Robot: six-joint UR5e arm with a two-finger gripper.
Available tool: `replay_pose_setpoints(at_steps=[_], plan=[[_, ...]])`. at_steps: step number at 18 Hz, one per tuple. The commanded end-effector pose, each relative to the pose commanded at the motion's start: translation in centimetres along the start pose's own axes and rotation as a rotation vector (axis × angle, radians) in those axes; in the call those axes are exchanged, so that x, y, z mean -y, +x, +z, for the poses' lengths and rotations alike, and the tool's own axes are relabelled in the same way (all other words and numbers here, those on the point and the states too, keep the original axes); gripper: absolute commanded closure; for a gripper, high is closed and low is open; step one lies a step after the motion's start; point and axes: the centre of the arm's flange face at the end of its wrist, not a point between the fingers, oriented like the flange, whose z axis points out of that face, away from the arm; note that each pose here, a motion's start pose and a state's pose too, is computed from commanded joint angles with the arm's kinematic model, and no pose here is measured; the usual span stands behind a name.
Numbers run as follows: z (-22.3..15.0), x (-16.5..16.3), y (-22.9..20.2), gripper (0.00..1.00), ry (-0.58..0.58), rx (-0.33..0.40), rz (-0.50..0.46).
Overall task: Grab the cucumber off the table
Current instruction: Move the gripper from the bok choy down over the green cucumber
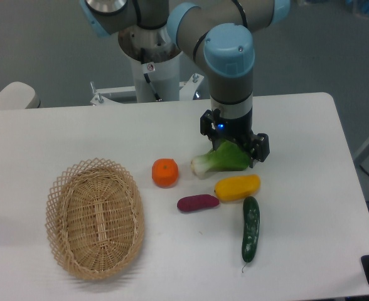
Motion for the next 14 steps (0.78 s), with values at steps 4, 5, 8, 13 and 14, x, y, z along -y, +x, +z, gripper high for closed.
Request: replay_pose_setpoints(at_steps=[4,5,8,13,14], plan=[[-0.7,0.3,-0.4,0.00,0.009,0.013,0.001],[-0.6,0.3,-0.4,0.00,0.011,0.012,0.001],[0.5,0.6,-1.0,0.00,0.008,-0.002,0.001],[3.0,2.8,-0.8,0.00,0.048,0.010,-0.091],[3.6,3.2,-0.7,0.00,0.049,0.002,-0.123]])
